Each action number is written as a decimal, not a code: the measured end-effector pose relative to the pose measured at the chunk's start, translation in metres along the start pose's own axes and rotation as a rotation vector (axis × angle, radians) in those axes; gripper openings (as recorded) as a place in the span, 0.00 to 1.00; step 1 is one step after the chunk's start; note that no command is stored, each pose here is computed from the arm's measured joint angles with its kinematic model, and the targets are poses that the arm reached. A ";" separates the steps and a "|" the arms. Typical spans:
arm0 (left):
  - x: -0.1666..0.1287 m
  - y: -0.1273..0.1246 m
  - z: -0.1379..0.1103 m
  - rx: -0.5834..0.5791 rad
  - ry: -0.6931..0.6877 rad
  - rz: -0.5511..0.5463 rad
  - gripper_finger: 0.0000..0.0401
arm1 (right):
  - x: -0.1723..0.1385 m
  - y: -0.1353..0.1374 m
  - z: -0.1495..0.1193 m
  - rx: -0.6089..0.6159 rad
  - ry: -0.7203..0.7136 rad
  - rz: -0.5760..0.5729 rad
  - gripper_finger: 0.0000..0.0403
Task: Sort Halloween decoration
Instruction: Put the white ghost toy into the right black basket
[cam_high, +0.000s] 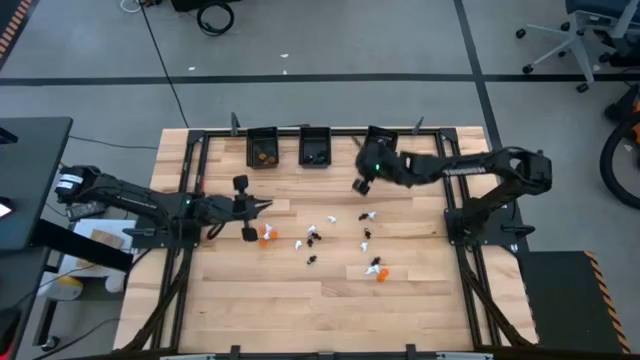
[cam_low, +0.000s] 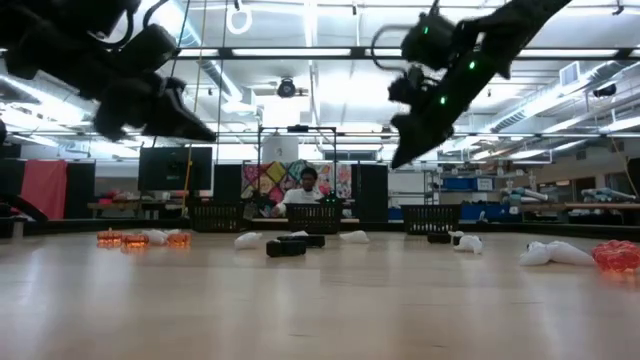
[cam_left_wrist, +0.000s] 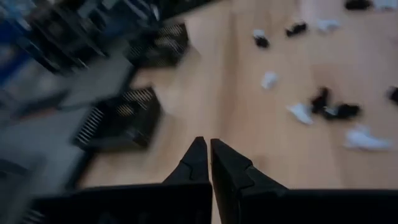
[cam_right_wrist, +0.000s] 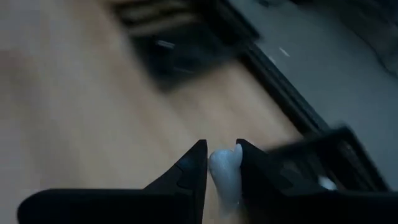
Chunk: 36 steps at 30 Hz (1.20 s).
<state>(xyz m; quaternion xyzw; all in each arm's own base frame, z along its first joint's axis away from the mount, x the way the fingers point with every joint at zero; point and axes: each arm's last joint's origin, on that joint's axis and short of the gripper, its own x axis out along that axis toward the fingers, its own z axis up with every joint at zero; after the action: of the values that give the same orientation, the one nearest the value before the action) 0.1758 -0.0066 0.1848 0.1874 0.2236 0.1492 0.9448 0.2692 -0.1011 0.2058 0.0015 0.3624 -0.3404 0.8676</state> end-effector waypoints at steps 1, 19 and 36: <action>0.001 0.004 0.002 0.021 -0.019 0.023 0.00 | 0.005 -0.008 -0.002 0.025 0.020 -0.032 0.22; 0.018 0.055 0.000 -0.060 -0.076 0.228 0.00 | 0.035 -0.083 -0.016 0.216 0.137 0.023 0.31; 0.041 0.071 -0.020 0.027 0.045 0.308 0.00 | -0.001 0.005 0.001 -0.112 0.187 0.312 0.34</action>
<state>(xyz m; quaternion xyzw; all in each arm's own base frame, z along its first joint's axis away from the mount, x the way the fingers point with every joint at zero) 0.1874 0.0774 0.1830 0.2288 0.2154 0.2933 0.9029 0.2723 -0.0967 0.2058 0.0414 0.4554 -0.1793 0.8711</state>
